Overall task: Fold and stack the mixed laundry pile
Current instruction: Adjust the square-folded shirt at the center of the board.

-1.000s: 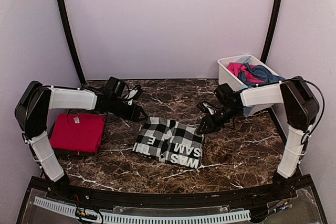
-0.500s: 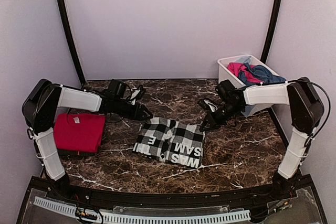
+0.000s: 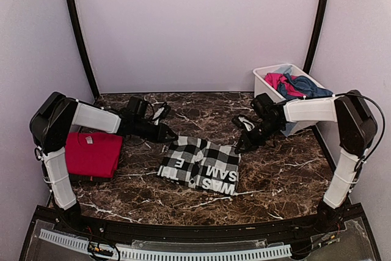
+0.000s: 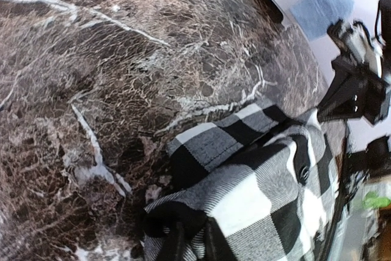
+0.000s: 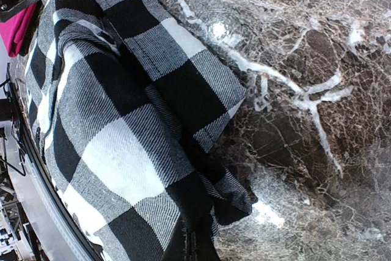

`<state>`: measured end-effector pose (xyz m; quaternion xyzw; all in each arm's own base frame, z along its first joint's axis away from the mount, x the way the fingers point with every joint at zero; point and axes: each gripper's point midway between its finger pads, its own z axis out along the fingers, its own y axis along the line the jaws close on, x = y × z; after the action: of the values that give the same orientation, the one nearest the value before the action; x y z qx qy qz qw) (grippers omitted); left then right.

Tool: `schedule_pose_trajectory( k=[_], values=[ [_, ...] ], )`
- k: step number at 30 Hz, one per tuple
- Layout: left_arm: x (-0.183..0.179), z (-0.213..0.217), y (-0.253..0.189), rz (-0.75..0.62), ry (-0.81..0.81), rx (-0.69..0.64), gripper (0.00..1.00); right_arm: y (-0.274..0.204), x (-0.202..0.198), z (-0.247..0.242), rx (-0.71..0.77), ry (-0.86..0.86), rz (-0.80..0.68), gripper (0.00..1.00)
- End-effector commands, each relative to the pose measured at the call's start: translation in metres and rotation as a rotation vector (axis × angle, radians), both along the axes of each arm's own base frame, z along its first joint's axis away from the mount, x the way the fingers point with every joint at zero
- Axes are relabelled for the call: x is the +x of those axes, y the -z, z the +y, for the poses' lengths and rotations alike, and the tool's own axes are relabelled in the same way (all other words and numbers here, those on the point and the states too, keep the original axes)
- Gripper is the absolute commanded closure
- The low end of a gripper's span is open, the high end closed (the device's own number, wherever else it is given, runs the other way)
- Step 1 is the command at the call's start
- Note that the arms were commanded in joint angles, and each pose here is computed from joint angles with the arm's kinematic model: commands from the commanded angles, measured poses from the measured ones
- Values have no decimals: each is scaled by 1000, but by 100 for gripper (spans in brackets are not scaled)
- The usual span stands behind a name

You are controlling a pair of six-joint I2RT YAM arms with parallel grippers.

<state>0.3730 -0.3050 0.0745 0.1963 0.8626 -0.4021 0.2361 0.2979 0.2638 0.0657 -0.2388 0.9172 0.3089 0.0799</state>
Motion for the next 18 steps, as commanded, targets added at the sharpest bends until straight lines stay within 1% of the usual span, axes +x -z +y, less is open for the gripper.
schedule_pose_trajectory(
  k=[1,2,5,8,11,14,18],
  values=[
    [-1,-2,-34,-69,2,-78,96,-20,8,-2,-15,13,-63,100],
    [1,-1,-41,-86,-7,-82,99,-25,8,-3,-18,17,-72,100],
    [11,4,-53,-109,-52,-75,100,-34,13,-8,-26,33,-101,100],
    [29,11,-54,-123,-114,-39,100,-26,24,-21,-61,67,-109,100],
    [41,16,-29,-78,-150,14,100,-7,38,-30,-98,105,-106,100],
    [55,22,-7,-49,-202,62,100,25,52,-40,-193,154,-91,100],
    [64,21,17,-20,-221,93,100,46,63,-45,-246,204,-98,100]
  ],
)
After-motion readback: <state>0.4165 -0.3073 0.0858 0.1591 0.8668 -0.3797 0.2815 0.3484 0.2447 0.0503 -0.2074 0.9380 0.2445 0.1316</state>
